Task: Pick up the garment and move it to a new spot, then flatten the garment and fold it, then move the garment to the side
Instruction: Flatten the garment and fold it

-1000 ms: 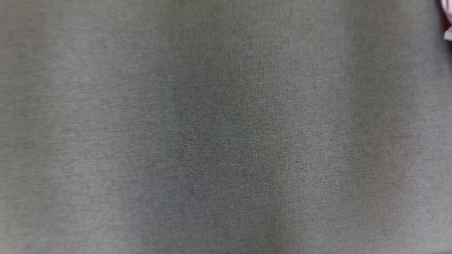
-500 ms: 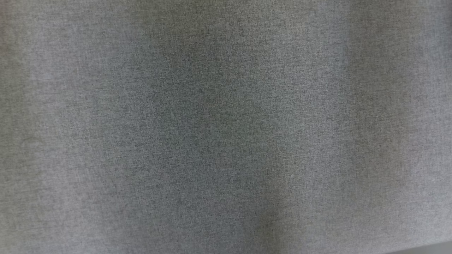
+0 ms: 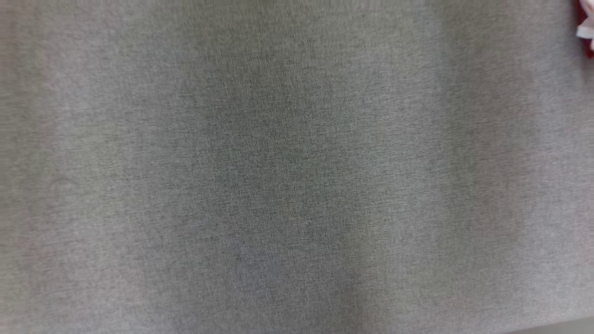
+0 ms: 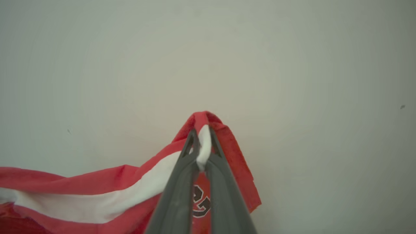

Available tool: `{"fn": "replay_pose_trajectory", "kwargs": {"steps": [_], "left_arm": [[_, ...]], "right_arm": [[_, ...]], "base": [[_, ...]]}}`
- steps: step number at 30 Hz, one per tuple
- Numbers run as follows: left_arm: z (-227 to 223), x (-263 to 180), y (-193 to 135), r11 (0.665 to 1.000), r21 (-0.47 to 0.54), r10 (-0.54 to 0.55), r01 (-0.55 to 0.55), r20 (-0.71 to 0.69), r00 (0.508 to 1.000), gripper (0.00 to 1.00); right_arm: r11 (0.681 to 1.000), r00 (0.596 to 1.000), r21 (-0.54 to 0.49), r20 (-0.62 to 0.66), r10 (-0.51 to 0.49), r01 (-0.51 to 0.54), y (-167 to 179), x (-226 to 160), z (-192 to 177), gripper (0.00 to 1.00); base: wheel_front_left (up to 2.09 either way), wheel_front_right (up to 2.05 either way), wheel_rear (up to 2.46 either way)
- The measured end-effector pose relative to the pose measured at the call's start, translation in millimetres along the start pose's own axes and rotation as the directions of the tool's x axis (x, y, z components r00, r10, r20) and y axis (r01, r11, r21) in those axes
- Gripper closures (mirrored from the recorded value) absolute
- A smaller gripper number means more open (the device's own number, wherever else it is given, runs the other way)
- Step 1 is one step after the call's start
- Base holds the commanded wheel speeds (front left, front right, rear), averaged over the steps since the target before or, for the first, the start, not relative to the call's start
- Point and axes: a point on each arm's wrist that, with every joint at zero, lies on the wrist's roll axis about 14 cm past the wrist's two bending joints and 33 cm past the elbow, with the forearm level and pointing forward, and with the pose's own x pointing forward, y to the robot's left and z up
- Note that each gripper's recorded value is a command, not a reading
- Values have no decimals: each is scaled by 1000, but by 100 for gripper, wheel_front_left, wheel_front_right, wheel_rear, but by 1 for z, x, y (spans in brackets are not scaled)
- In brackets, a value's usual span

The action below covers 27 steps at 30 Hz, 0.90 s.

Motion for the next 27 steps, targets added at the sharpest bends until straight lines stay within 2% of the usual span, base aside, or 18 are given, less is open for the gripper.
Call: {"fn": "replay_pose_trajectory", "kwargs": {"steps": [6,11,20,21,27], "left_arm": [[-31,-40,-13,998,-67,-16,12,-53,998,100],[-53,-79,-32,992,-128,-17,4,-108,994,100],[-84,-175,-98,976,-211,6,-48,-198,980,100],[-87,-196,-107,972,-222,27,-75,-213,977,100],[-113,-262,-137,959,-254,43,-127,-315,948,100]], "right_arm": [[995,997,93,-64,53,-46,16,-37,-32,100],[983,984,175,-160,76,-48,20,-88,-69,100],[948,946,316,-313,80,25,29,-213,-127,100],[942,937,334,-342,77,44,31,-238,-135,100],[931,905,349,-422,59,102,27,-307,-147,100]], "base": [[0,0,0],[0,0,0],[0,0,0],[0,0,0],[0,0,0]]}}
